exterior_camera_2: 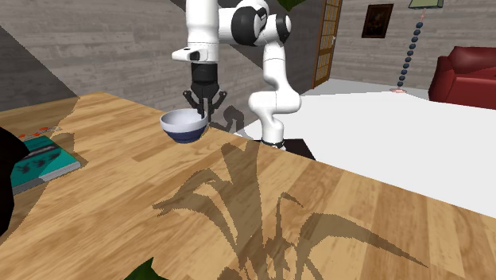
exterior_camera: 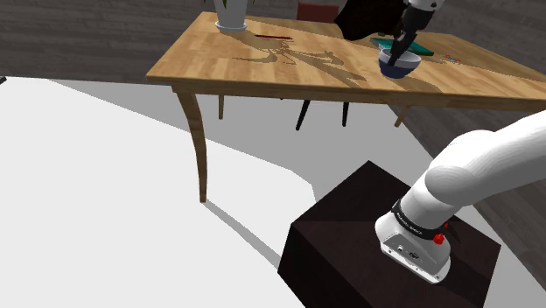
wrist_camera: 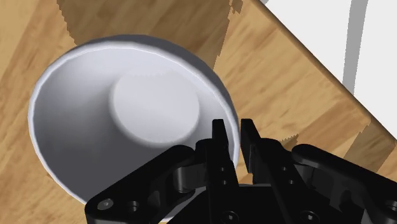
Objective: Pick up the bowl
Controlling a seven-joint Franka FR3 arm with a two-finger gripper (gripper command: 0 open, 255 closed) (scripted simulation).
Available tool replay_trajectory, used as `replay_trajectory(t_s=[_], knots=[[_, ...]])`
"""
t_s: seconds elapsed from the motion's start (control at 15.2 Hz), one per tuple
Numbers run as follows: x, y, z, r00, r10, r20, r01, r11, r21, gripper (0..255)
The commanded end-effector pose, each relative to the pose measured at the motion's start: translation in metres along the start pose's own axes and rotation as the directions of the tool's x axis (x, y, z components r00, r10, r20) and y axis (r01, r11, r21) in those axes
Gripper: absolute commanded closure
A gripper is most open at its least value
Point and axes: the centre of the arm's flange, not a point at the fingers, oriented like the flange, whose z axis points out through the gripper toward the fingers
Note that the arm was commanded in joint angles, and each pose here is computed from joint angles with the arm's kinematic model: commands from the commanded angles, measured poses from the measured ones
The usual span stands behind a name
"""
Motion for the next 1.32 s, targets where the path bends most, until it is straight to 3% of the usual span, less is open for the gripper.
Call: replay_trajectory(t_s=[0.0,0.33,1.25], knots=[[0.0,0.0,0.001,1.0,0.0,0.002,0.0,1.0,0.001,255],[0.0,-0.001,0.001,1.0,0.0,0.002,0.0,1.0,0.001,255],[0.007,0.003,-0.073,1.0,0.0,0.002,0.0,1.0,0.001,255]])
